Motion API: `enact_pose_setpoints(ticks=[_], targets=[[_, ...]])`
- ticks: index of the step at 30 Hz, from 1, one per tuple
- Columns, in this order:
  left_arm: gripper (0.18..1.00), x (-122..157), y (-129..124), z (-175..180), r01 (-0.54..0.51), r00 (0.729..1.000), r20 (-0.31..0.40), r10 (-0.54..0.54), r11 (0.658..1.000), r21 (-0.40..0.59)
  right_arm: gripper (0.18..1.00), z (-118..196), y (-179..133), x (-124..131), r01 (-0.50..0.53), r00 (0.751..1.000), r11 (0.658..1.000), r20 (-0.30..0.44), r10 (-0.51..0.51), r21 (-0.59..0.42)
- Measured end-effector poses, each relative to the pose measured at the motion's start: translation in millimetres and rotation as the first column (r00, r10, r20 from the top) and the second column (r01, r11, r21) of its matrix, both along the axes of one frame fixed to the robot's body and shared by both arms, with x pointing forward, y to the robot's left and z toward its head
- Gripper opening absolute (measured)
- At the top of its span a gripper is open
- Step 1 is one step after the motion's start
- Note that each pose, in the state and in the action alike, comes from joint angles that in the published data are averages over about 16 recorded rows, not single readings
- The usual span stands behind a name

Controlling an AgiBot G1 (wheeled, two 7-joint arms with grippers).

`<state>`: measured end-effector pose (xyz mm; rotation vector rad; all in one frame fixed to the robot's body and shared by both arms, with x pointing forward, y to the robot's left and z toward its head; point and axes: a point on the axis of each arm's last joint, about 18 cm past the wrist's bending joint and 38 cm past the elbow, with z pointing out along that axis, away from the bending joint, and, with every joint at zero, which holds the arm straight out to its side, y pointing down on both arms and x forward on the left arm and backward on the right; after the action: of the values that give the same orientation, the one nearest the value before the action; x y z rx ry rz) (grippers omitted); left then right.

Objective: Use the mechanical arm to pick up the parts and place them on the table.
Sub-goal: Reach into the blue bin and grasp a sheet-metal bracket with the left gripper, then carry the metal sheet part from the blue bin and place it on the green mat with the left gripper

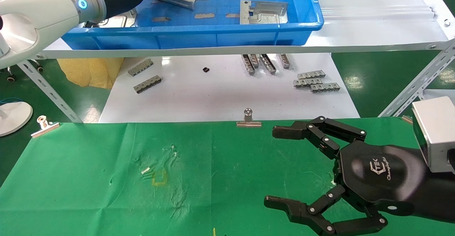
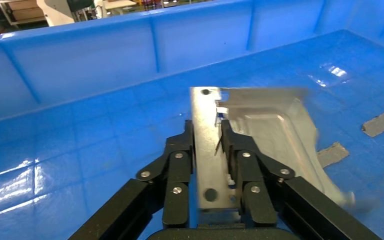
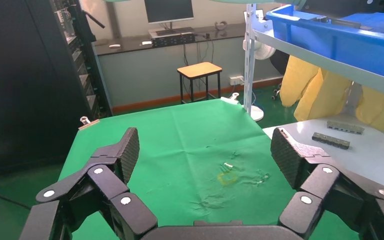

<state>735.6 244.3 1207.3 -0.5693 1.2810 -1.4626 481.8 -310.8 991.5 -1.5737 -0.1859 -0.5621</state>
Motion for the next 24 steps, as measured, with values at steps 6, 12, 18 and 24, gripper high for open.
enact_pose_setpoints(ticks=[6, 12, 18, 24], targets=[[0.311, -5.3, -3.3, 7.9, 0.018, 1.000, 0.021, -0.018, 1.000, 0.014, 0.975, 0.0, 0.0, 0.0, 0.000, 1.000, 1.000, 0.000, 0.000, 0.000], [0.279, -16.1, -5.4, 16.0, 0.063, 0.996, 0.052, -0.066, 0.996, 0.059, 0.996, 0.0, 0.0, 0.0, 0.000, 1.000, 1.000, 0.000, 0.000, 0.000], [0.275, -32.9, -3.4, 13.2, 0.146, 0.984, 0.076, -0.159, 0.977, 0.156, 1.000, 0.0, 0.0, 0.0, 0.000, 1.000, 1.000, 0.000, 0.000, 0.000], [0.274, -54.1, 0.9, -4.3, 0.255, 0.954, 0.082, -0.287, 0.926, 0.277, 1.000, 0.0, 0.0, 0.0, 0.000, 1.000, 1.000, 0.000, 0.000, 0.000]])
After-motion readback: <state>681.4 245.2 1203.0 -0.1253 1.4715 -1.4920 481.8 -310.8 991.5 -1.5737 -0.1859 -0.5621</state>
